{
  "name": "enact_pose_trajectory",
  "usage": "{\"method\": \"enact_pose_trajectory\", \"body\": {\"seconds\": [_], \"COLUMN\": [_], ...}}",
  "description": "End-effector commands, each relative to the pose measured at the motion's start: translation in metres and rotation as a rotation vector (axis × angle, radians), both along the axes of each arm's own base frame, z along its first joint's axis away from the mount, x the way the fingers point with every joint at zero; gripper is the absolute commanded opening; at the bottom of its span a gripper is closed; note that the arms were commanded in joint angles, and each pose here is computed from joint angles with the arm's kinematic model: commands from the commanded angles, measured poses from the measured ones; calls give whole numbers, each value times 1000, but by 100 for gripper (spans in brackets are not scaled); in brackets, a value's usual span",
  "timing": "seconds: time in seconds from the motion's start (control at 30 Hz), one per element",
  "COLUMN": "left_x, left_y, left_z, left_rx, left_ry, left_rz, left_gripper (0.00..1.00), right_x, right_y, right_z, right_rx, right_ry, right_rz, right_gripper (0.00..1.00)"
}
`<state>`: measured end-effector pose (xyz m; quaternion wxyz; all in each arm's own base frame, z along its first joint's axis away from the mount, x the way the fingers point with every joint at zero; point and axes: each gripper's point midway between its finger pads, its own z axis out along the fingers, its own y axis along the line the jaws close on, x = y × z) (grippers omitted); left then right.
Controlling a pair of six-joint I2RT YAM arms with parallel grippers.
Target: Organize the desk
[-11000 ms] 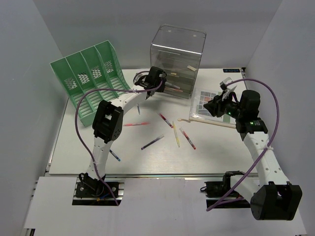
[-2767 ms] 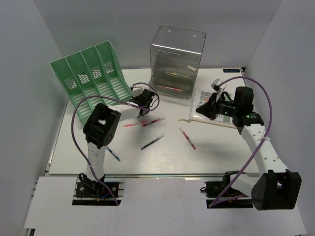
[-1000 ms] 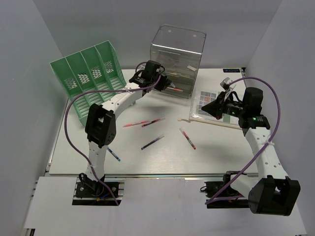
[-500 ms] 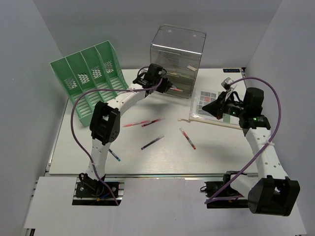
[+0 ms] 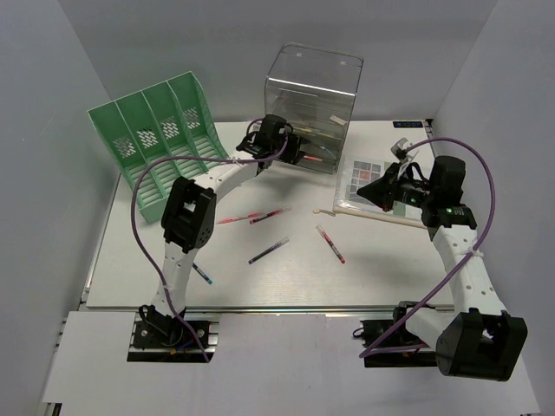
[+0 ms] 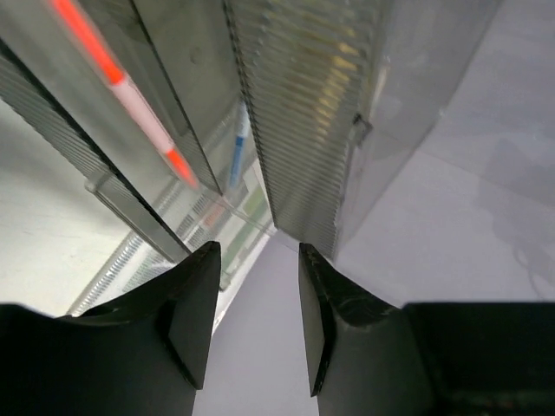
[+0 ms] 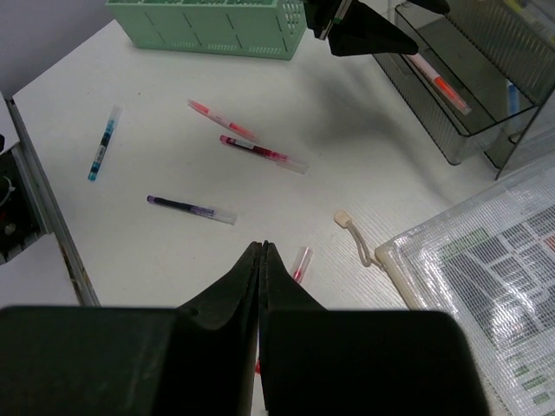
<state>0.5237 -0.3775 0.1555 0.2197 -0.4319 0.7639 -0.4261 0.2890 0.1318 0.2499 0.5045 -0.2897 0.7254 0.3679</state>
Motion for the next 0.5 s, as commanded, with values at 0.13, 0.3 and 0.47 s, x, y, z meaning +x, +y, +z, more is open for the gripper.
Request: {"method": "enact_pose_trajectory", "body": {"seconds": [0.13,0.3,0.47], "left_x": [-44,-129,-190], "left_y": [-2,29,95], "left_z": [112,182,110], "left_rx": [-94,-180,151], "left_ry": [-275,-684,-745], "left_rz": [-197,-435,-616], "left_gripper": [34,7,39], "right_x": [-21,-30,-36], "right_y": [13,24,49], "right_z": [6,-9,-45], "right_rx": [-3,-70,-202], "right_ry": [-97,-202,-233], "right_rz": [179,281,394], "right_gripper": [24,42,54]}}
